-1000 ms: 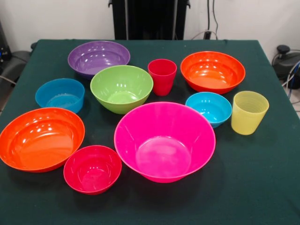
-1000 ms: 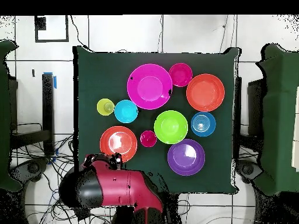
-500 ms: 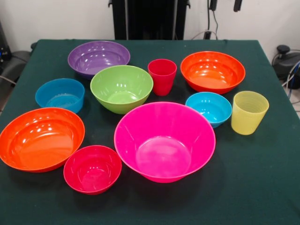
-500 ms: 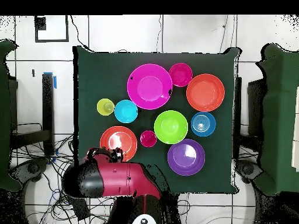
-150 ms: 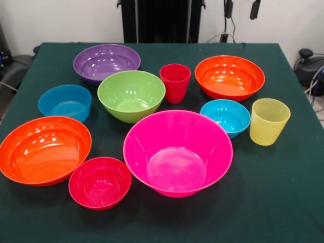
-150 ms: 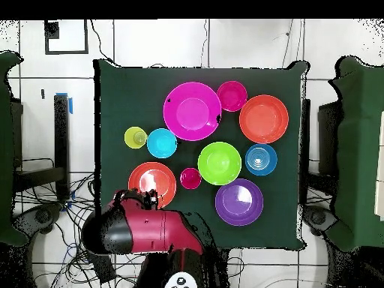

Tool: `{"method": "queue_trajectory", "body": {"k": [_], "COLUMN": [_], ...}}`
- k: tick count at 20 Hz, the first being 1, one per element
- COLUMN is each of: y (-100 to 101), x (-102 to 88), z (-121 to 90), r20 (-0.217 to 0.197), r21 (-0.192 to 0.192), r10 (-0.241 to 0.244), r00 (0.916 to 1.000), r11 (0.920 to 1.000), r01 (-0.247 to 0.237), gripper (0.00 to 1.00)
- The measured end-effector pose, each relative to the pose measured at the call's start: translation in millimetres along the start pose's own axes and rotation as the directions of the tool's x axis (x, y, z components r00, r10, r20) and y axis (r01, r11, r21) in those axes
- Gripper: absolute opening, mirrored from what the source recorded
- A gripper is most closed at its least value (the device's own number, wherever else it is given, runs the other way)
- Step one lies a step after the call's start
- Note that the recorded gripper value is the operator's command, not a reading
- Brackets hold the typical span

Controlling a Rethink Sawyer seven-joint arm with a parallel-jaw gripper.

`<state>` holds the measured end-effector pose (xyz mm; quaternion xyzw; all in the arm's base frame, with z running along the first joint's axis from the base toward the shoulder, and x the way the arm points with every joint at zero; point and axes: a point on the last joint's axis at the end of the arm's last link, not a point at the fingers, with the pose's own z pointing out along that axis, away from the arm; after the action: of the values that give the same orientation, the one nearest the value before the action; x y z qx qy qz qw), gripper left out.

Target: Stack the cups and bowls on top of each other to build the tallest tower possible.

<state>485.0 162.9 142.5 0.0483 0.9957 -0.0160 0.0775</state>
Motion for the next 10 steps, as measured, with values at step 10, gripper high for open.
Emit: {"method": "queue_trajectory", "body": {"k": [10], "y": [-1.5], "x": [1.3], "z": [26.3], "r20": [0.049], "r21": [0.030], "r10": [-0.014], "r00": [0.9987], "r11": [0.9995], "r01": [0.013], "gripper": [1.00]}}
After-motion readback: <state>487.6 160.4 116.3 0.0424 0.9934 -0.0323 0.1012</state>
